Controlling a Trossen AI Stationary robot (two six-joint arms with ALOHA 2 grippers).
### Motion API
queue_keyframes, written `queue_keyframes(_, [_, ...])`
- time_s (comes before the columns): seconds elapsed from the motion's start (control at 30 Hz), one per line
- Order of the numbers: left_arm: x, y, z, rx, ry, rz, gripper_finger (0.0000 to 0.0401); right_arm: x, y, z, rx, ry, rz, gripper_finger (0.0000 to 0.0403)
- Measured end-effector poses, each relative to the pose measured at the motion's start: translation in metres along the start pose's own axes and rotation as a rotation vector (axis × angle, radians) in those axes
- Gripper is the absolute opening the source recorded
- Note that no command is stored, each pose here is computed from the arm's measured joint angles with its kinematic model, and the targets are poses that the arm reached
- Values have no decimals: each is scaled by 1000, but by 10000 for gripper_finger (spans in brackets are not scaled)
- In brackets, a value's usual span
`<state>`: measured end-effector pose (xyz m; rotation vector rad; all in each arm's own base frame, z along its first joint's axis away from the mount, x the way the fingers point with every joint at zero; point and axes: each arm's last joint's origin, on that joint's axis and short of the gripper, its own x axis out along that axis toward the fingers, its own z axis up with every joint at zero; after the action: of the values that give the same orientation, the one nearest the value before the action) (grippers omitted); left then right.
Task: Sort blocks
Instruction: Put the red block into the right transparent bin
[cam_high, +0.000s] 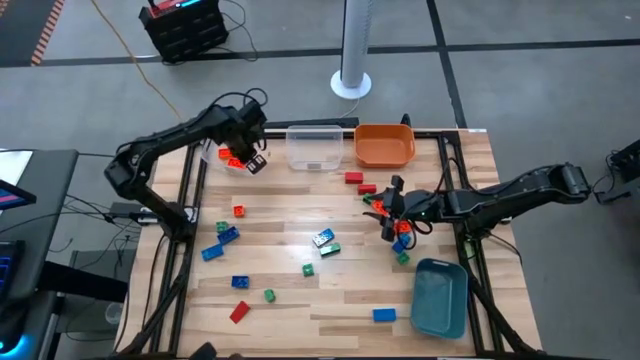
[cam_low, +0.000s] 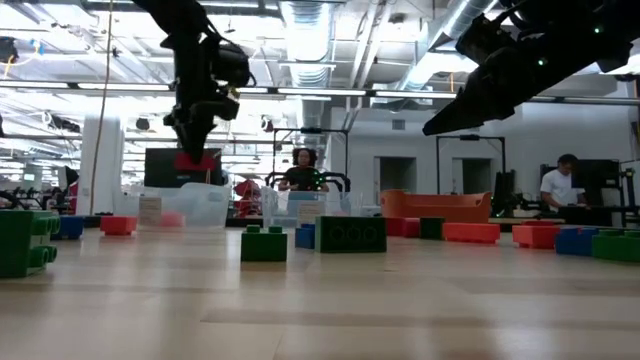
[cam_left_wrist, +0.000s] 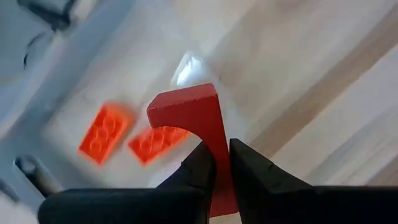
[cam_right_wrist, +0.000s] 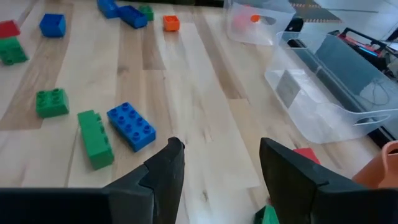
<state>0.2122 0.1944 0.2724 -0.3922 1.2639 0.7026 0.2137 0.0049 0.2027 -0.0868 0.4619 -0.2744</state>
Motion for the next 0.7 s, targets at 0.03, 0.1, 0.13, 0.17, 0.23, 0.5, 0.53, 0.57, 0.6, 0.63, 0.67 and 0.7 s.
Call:
queue_keyframes(0.03, [-3,-4,4,2,-44,-30,33,0,0,0,0,0,0,218])
queue_keyframes(0.1, [-10,-13,16,17,-162,-90,34,0,0,1,2,-11,1,218])
queue_keyframes(0.13, [-11,-18,23,30,-222,-108,34,0,0,2,2,-23,2,218])
queue_keyframes(0.17, [-10,-23,31,46,-267,-126,34,0,0,3,3,-33,4,218])
queue_keyframes(0.23, [-2,-32,47,67,-306,-161,34,2,1,4,3,-43,4,218])
queue_keyframes(0.5, [40,-51,106,133,-264,-205,34,16,6,-5,-29,13,8,218])
queue_keyframes(0.53, [44,-52,112,133,-261,-190,34,17,6,-6,-34,16,7,218])
queue_keyframes(0.57, [47,-52,117,133,-257,-183,35,18,7,-6,-41,17,7,218])
queue_keyframes(0.6, [50,-53,121,133,-254,-182,37,18,7,-7,-46,18,7,218])
queue_keyframes(0.63, [52,-53,125,134,-253,-181,40,18,7,-7,-49,19,8,218])
queue_keyframes(0.67, [54,-53,128,136,-249,-178,46,18,7,-7,-50,19,8,218])
queue_keyframes(0.7, [56,-53,130,152,-238,-176,55,18,7,-7,-51,18,8,218])
